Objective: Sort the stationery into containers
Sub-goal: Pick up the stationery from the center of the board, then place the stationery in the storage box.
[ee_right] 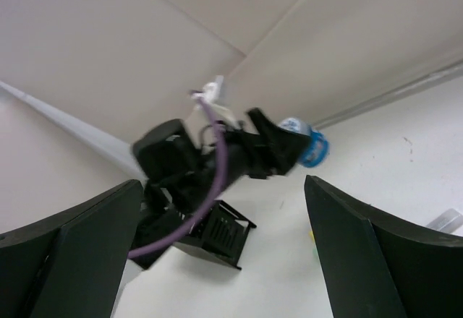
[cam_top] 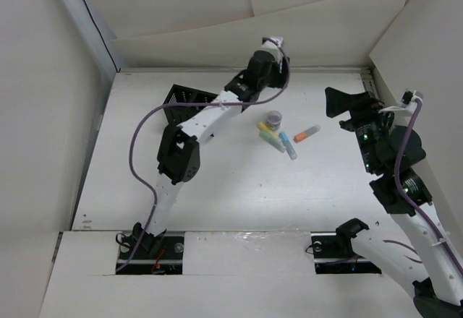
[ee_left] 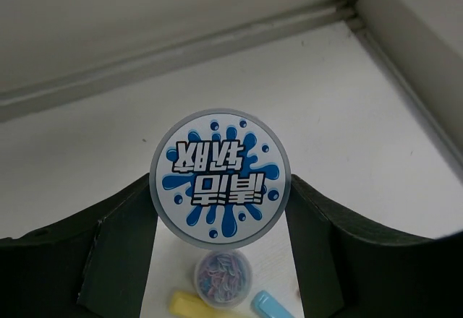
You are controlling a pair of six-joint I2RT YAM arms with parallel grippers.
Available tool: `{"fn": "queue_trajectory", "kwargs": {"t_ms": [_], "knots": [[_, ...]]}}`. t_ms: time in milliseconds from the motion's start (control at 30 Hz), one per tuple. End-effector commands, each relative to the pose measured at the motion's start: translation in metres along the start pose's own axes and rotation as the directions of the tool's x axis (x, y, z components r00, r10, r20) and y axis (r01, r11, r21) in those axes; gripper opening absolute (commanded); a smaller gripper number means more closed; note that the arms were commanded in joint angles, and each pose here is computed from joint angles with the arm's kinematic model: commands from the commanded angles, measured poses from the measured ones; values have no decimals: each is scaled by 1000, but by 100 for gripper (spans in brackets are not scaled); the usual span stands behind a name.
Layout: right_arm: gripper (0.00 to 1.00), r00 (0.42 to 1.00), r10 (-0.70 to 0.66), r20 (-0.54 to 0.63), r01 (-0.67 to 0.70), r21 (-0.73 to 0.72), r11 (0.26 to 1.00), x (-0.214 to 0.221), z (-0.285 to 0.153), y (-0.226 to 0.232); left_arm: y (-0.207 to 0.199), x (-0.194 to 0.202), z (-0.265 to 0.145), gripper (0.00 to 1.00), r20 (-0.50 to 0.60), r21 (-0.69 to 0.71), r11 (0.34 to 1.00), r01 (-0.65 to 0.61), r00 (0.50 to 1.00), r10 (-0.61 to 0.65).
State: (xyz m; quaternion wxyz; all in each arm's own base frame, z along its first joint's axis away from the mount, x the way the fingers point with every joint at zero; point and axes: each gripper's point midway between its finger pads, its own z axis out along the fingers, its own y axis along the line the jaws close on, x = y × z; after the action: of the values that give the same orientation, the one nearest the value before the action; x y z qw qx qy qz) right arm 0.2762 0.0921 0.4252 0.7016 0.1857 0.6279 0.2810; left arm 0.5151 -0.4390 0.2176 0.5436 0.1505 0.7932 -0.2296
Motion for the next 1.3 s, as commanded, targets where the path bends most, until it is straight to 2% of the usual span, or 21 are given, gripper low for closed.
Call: {"fn": "queue_trajectory", "kwargs": {"t_ms": [0,33,67,133,167,200,233,267,300,333,400,433,467,500,533,567,667,800,1000,1200,1267], "knots": [[100,996,25,90,-24,-13,1000,-21,-5,2,30,-138,-67,40,276,11,993,119,954,-117],[100,996,25,90,-24,-13,1000,-21,-5,2,41,-152,-83,40,296,-10,990,140,946,-131],[100,997,20,80,-20,-5,1000,-16,-4,-1,66,-144,-84,40,284,-53,982,184,945,-162],[87,999,21,49,-21,-17,1000,-4,7,2,93,-136,-98,39,273,-105,964,244,939,-208],[82,1000,29,-3,-29,-39,999,12,11,6,112,-157,-126,39,334,-119,952,283,914,-230],[74,999,32,-32,-33,-48,998,24,17,6,129,-128,-127,39,305,-150,939,309,918,-254],[50,996,19,-84,-24,-57,998,43,27,8,140,-125,-137,39,323,-166,920,356,901,-290],[35,991,22,-131,-32,-74,997,58,30,12,149,-138,-164,39,375,-178,906,385,877,-299],[22,983,16,-182,-27,-59,998,79,38,11,172,-114,-169,40,360,-231,880,416,876,-320],[20,977,8,-214,-22,-62,998,91,41,12,183,-112,-179,40,374,-251,870,424,872,-317],[20,965,-5,-264,-12,-64,998,113,43,15,206,-116,-206,40,419,-294,837,461,850,-321],[23,961,-9,-278,-11,-71,997,121,45,18,215,-104,-210,40,403,-329,823,463,857,-321],[31,955,-17,-296,-1,-60,998,131,47,17,218,-100,-215,40,404,-349,813,465,858,-317],[35,951,-21,-309,1,-65,998,138,45,20,224,-106,-227,40,436,-384,791,477,848,-300],[39,949,-22,-314,-2,-76,997,142,44,23,229,-99,-227,40,429,-411,777,477,853,-297],[47,945,-38,-324,20,-60,998,150,45,15,230,-97,-232,40,426,-426,773,470,858,-287],[63,943,-40,-329,16,-74,997,161,44,19,240,-86,-235,41,408,-488,738,465,869,-278],[78,936,-49,-350,30,-61,998,172,45,13,257,-64,-230,41,377,-563,687,460,882,-283],[79,933,-60,-354,37,-71,997,176,46,15,286,-48,-222,41,367,-575,652,494,868,-333],[79,933,-72,-354,53,-63,997,178,46,11,298,-25,-208,40,311,-615,637,464,886,-345],[79,933,-72,-354,53,-63,997,178,46,11,298,-29,-207,40,307,-617,641,456,890,-337]]}}
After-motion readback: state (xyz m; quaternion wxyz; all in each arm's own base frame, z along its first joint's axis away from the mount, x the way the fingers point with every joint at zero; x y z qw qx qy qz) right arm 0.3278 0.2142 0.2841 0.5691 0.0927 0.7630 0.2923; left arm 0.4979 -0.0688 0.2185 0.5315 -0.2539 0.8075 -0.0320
